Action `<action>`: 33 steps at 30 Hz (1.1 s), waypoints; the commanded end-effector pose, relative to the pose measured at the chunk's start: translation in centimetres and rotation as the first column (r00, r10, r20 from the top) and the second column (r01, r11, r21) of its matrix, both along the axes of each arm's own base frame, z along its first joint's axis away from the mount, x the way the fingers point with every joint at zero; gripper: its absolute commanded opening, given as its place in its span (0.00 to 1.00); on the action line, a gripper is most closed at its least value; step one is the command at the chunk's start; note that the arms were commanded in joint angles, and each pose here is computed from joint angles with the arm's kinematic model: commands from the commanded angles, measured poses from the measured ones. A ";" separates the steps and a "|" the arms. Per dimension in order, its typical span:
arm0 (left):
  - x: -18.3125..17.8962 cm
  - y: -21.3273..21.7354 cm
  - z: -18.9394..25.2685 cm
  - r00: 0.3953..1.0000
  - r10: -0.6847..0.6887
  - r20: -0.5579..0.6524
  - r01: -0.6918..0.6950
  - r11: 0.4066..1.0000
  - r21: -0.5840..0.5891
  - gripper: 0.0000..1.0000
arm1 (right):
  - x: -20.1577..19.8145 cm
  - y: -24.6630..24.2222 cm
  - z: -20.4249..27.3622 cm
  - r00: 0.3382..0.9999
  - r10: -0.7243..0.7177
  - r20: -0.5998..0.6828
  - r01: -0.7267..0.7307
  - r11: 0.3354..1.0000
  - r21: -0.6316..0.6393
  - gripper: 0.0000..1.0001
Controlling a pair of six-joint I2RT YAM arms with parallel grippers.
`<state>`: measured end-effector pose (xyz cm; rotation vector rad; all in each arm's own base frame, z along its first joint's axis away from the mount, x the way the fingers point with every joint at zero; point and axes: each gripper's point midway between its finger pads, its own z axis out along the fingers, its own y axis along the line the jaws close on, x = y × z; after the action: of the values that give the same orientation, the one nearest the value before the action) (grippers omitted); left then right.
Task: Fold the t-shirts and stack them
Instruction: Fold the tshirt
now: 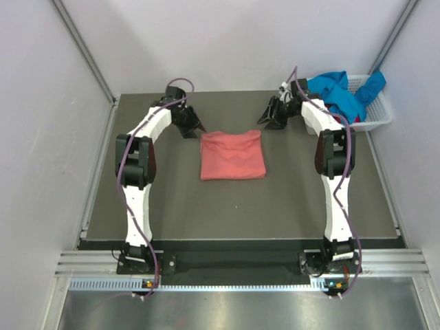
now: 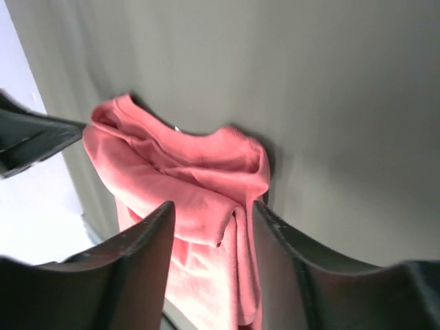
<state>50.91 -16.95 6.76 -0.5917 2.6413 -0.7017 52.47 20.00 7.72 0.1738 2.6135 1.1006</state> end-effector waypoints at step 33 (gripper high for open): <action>-2.3 -11.7 0.6 0.932 -0.185 0.311 0.279 0.914 -0.294 0.15 | -3.6 10.5 0.9 0.967 0.115 0.228 -0.162 0.966 0.203 0.02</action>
<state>45.95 -28.44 5.32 -0.3138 2.4808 -1.1988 45.45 29.66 5.98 -0.0216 2.4934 1.3467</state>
